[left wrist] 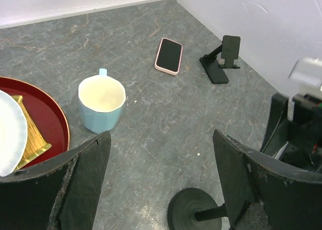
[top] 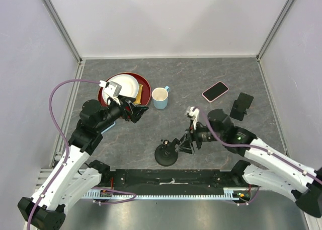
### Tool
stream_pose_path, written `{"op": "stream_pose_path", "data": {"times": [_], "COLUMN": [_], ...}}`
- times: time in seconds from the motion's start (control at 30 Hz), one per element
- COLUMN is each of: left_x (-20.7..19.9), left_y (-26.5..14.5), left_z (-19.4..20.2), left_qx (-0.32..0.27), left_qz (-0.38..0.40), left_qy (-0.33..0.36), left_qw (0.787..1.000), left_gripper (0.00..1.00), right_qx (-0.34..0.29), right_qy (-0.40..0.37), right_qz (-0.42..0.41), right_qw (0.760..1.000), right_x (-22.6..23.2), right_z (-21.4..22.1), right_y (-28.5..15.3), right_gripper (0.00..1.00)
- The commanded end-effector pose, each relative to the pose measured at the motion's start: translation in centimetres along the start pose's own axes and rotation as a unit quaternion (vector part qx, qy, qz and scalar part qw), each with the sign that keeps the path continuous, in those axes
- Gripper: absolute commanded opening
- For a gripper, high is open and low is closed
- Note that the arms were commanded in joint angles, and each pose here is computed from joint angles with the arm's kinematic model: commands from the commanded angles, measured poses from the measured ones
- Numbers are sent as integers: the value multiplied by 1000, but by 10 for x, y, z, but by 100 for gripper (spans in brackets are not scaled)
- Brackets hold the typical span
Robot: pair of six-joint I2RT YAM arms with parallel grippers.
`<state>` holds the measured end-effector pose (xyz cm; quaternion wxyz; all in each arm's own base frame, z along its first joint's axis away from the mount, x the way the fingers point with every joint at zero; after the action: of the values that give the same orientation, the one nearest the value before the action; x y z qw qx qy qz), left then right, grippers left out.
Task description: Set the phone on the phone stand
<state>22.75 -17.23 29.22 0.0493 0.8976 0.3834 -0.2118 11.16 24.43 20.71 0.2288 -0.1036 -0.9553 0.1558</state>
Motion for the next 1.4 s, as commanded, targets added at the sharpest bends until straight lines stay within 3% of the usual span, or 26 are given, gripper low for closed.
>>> {"op": "stream_pose_path", "data": {"times": [0.0,0.27,0.5,0.63,0.77,0.97,1.17,1.37], "left_x": [-20,-18,-20,-20,-20,-20,-17,-19], "left_y": [-2,-4,-4,-5,-2,-2,-1,1], "left_z": [-24,-25,-24,-25,-22,-22,-21,-18], "left_qx": [-26,-33,-28,-31,-23,-22,-21,-11], "left_qz": [36,26,32,31,34,33,27,35], "left_qy": [-1,4,4,6,1,2,2,-1], "left_qw": [999,999,999,999,999,999,999,999], "left_gripper": [88,88,88,88,88,87,87,86], "right_qx": [16,6,-19,-66,-67,-56,-68,-69], "right_qy": [-57,-116,-132,-150,-159,-157,-159,-149], "right_qz": [47,79,161,106,32,8,8,27], "right_qw": [997,990,978,981,985,986,985,986], "right_x": [-3,-2,-21,-1,20,23,22,17], "right_z": [2,2,-5,-16,-15,-7,-7,-8], "right_y": [19,45,24,22,30,36,38,39], "right_gripper": [72,72,73,72,68,63,56,33]}}
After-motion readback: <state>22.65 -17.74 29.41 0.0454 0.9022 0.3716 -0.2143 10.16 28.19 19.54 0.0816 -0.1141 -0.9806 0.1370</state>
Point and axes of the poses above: each gripper's point midway between its finger pads, its own y axis out along the fingers, its own x axis along the line the jaws close on, z = x × y, the point moved 2 cm from there along -y, back along the fingers, and after that the axes turned 8 degrees about -y, right-handed, at the moved point
